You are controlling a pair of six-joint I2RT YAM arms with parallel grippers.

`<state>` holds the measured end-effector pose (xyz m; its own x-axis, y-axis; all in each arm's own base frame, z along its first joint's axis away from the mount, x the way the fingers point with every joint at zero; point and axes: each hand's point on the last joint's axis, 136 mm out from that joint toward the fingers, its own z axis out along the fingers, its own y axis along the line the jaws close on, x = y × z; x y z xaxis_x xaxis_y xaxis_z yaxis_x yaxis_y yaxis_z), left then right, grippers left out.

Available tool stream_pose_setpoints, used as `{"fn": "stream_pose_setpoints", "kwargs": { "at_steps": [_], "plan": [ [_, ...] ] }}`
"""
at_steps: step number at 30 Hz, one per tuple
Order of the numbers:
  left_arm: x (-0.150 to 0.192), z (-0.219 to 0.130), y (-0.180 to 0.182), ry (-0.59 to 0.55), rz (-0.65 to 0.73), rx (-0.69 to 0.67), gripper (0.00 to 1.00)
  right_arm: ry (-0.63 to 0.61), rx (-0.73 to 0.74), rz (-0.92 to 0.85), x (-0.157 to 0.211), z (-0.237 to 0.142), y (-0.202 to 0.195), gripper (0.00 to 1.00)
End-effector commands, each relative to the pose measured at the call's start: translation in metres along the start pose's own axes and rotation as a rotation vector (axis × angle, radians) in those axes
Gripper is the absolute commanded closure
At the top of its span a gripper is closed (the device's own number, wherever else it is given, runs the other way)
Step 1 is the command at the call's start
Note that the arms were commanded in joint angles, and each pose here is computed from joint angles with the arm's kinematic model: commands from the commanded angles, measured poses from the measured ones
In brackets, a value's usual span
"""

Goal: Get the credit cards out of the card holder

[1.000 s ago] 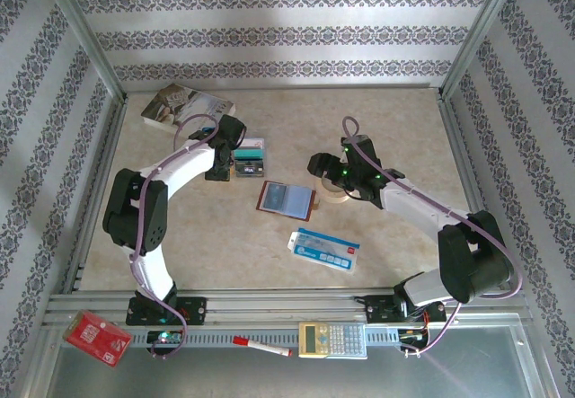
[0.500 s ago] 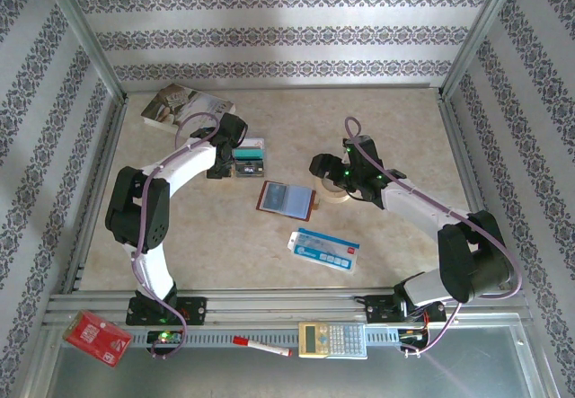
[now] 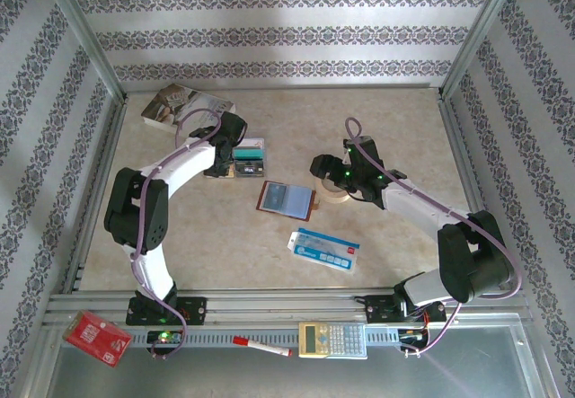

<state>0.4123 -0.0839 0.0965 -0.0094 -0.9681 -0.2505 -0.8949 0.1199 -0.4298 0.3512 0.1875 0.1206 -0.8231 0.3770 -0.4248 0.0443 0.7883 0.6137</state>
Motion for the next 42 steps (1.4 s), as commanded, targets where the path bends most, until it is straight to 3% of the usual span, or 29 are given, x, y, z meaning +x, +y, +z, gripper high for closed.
{"fn": "stream_pose_setpoints", "kwargs": {
  "at_steps": [1,8,14,20,31,42],
  "plan": [
    [-0.012,-0.033,-0.008,-0.020,0.154,0.076,0.72,0.025,0.007,-0.060,0.006,-0.004,0.005,0.18],
    [-0.025,-0.058,0.016,-0.028,0.515,0.121,0.57,0.110,0.109,-0.220,0.037,0.012,0.022,0.18],
    [-0.034,-0.059,0.046,-0.038,0.738,0.181,0.25,0.179,0.208,-0.330,0.070,0.035,0.037,0.20],
    [-0.028,-0.054,0.063,0.028,0.880,0.317,0.01,0.243,0.339,-0.391,0.096,0.059,0.037,0.23],
    [-0.027,-0.060,0.077,0.130,0.932,0.484,0.00,0.293,0.462,-0.397,0.101,0.088,0.031,0.26],
    [0.010,-0.063,0.070,0.318,0.967,0.595,0.00,0.371,0.535,-0.395,0.119,0.093,0.003,0.34]
  ]
}}
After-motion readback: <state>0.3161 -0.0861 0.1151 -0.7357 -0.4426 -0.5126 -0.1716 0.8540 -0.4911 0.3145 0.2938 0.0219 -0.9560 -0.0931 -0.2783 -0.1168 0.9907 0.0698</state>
